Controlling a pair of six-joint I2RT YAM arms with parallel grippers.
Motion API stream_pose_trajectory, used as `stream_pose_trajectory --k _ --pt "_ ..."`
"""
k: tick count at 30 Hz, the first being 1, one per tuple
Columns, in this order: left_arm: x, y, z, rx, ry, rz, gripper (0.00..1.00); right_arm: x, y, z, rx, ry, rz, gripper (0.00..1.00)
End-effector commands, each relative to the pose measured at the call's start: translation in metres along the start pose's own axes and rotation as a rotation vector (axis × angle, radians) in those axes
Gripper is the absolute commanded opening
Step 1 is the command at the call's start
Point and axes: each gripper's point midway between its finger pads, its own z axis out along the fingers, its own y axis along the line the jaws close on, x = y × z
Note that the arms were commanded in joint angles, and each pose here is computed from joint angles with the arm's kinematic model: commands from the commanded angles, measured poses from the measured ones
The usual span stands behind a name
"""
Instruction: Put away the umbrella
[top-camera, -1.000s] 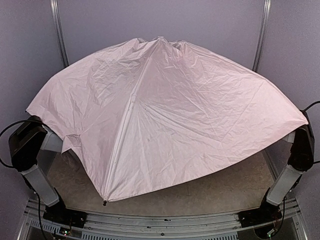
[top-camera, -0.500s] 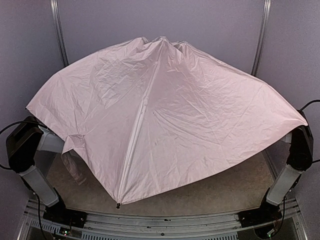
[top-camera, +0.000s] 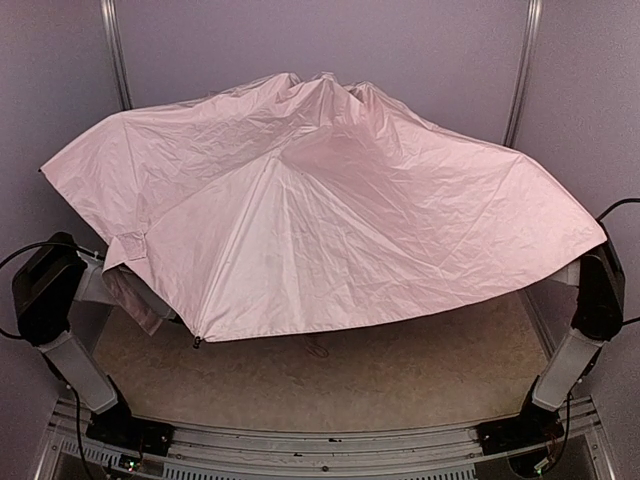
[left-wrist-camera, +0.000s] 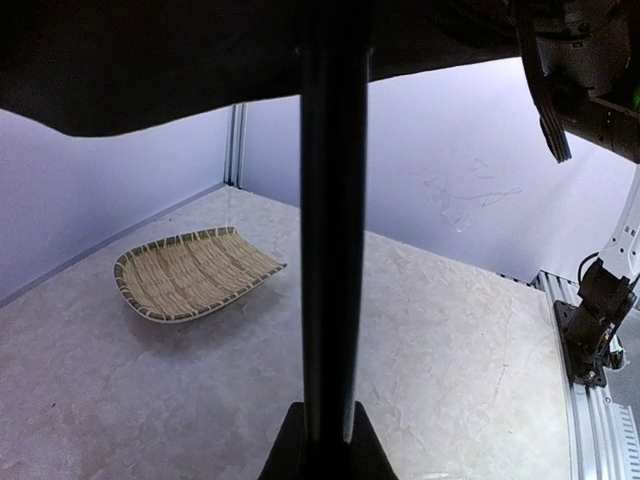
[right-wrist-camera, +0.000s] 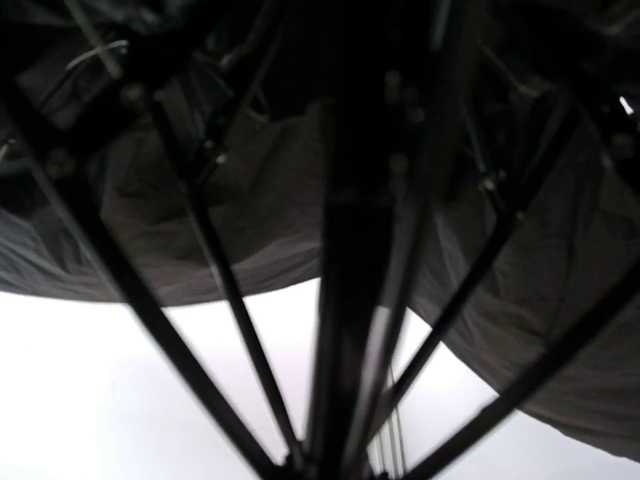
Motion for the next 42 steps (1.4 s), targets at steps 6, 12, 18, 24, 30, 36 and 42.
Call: stream_pose_trajectory --k 6,12,18,24,30,36,42 --pt "-0.213 -0.026 -0.054 0.010 -0.673 0.214 0.00 0.188 0.001 -0.046 -0.001 0.551 0.089 0.13" --pt "-0.212 -0.021 -0.052 -0.004 -0.662 0.216 0.00 0.197 -0.001 -0.051 0.011 0.574 0.104 0.13" --pt "-0.210 -0.015 -0.053 -0.025 -0.662 0.211 0.00 0.202 -0.003 -0.053 0.020 0.589 0.095 0.13" --pt "-0.217 -0.008 -0.060 -0.036 -0.682 0.205 0.00 0.224 -0.004 -0.066 0.035 0.647 0.098 0.12" --pt "-0.197 0.004 -0.044 -0.033 -0.637 0.157 0.00 0.239 -0.003 -0.069 0.030 0.676 0.068 0.13" --pt "-0.195 0.009 -0.045 -0.026 -0.644 0.138 0.00 0.263 0.000 -0.079 -0.008 0.721 0.068 0.15" --pt "-0.197 0.010 -0.049 -0.036 -0.649 0.150 0.00 0.271 0.007 -0.085 -0.063 0.717 0.069 0.15"
